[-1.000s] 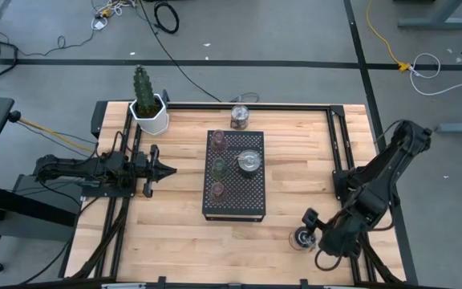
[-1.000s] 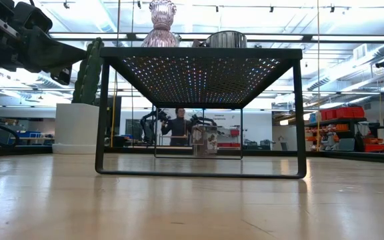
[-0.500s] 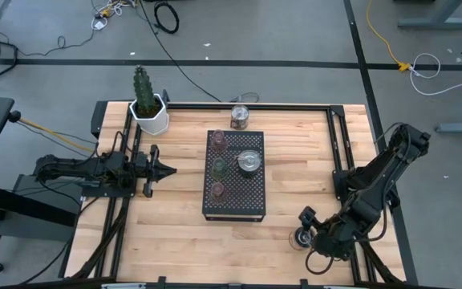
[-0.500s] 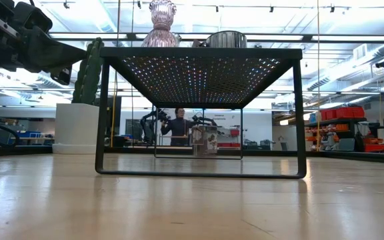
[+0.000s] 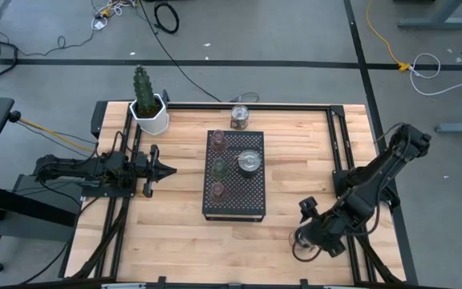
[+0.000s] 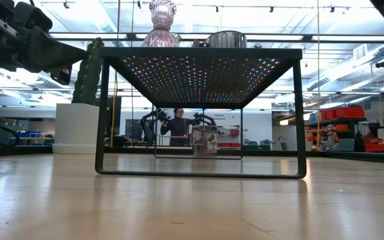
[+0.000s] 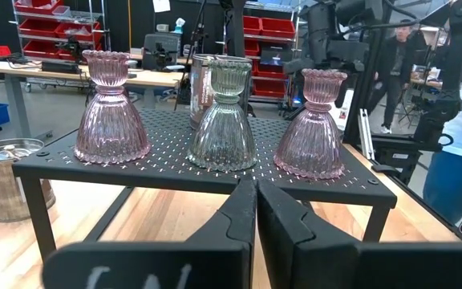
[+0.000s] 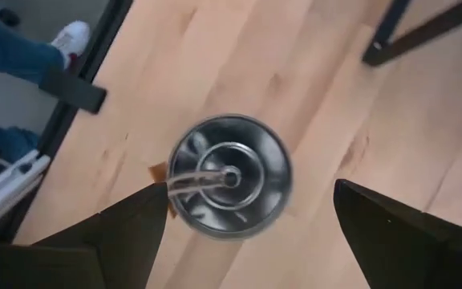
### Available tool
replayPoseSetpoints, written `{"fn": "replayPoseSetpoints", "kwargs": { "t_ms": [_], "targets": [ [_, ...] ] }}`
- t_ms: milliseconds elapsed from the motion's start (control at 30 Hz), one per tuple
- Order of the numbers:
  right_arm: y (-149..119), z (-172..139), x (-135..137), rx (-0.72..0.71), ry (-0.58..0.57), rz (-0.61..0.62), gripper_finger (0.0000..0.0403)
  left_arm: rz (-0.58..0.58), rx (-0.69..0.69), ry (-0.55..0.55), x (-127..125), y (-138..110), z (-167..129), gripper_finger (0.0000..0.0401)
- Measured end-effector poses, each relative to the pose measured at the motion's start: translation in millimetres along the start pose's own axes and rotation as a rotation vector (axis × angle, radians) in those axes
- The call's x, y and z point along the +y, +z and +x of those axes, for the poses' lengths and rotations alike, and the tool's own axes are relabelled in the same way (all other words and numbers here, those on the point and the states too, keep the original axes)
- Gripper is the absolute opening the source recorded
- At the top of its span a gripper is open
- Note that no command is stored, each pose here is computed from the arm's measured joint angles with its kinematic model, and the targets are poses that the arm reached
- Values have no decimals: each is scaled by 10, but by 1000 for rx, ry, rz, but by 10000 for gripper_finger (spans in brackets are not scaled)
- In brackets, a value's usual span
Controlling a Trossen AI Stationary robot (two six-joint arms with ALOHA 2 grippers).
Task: Pick & Place candle stick holders
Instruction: Put the bottom brown scented candle on the shelf
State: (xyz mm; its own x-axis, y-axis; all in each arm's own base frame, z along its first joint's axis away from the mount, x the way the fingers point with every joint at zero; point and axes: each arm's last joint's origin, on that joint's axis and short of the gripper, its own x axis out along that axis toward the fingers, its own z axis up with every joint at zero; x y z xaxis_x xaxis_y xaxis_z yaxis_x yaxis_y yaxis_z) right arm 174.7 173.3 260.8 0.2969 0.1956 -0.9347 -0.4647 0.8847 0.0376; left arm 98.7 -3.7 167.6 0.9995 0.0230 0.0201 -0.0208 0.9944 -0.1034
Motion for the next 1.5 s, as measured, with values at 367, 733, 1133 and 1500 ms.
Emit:
{"fn": "replayPoseSetpoints", "kwargs": {
  "t_ms": [367,733,1133,1500],
  "targets": [
    [60,5,-284,39,-38,351,355,0,0,0,0,1,0,18],
    [115,289,-244,151,-31,461,355,0,0,0,0,1,0,18],
    [122,330,-150,155,-11,455,355,0,0,0,0,0,0,18],
    [151,251,-2,152,38,433,355,0,0,0,0,0,0,18]
  ]
}}
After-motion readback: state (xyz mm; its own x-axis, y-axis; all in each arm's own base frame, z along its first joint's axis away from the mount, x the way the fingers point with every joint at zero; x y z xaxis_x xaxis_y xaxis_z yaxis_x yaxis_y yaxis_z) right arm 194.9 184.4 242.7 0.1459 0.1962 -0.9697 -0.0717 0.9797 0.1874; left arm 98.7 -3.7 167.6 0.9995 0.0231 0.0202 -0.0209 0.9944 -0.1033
